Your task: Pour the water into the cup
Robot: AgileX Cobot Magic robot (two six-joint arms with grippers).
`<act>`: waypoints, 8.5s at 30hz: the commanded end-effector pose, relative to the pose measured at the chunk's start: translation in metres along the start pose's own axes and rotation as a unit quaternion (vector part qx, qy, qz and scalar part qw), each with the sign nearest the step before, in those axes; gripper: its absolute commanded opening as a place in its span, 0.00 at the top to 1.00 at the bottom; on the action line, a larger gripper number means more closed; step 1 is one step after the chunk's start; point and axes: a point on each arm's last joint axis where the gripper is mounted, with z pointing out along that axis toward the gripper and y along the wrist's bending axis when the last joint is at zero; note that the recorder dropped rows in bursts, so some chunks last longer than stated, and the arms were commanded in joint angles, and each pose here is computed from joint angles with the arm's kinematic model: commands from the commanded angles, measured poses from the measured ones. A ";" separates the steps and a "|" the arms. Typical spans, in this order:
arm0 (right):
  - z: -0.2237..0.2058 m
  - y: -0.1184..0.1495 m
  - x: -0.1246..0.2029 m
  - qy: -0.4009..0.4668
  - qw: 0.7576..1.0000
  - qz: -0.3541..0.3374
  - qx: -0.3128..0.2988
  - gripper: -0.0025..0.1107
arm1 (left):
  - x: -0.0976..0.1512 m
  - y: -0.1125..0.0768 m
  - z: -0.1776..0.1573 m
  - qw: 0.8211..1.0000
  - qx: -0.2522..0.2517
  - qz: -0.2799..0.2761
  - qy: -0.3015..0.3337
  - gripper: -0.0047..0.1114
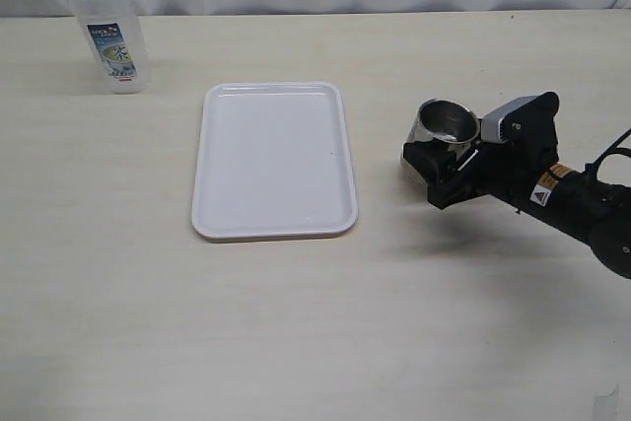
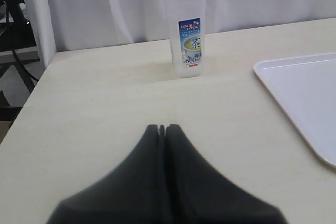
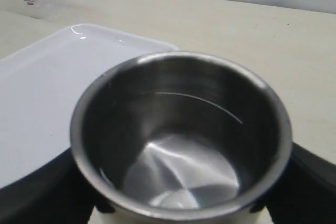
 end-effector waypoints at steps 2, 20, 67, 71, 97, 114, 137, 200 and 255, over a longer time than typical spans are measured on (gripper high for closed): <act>-0.001 0.000 -0.010 -0.034 0.999 -0.004 -0.007 0.94 | 0.000 0.000 0.000 1.000 -0.001 -0.002 -0.005 0.96; 0.005 0.000 -0.029 -0.043 0.998 -0.006 -0.039 0.94 | 0.000 0.000 0.000 1.000 -0.001 -0.002 -0.005 0.96; 0.141 0.102 -0.065 -0.013 0.983 -0.096 -0.158 0.94 | 0.000 0.000 0.000 1.000 -0.001 -0.002 -0.005 0.96; 0.149 0.100 -0.065 -0.019 0.983 -0.098 -0.157 0.94 | 0.000 0.000 0.000 1.000 -0.001 -0.002 -0.005 0.96; 0.171 0.093 -0.047 0.010 0.985 -0.097 -0.140 0.88 | 0.000 0.000 0.000 1.000 -0.001 -0.002 -0.005 0.96; 0.171 0.093 -0.047 0.012 0.985 -0.097 -0.139 0.33 | 0.000 0.000 0.000 1.000 -0.001 -0.002 -0.005 0.96; 0.171 0.091 -0.044 0.030 0.986 -0.099 -0.131 0.08 | 0.000 0.000 0.000 1.000 -0.001 -0.002 -0.005 0.96; 0.115 0.083 -0.177 0.011 0.998 -0.053 -0.010 0.06 | 0.000 0.000 0.000 1.000 -0.001 -0.002 -0.005 0.96; -0.096 0.094 -0.271 -0.024 0.992 -0.054 0.113 0.94 | 0.000 0.000 0.000 1.000 -0.001 -0.002 -0.005 0.96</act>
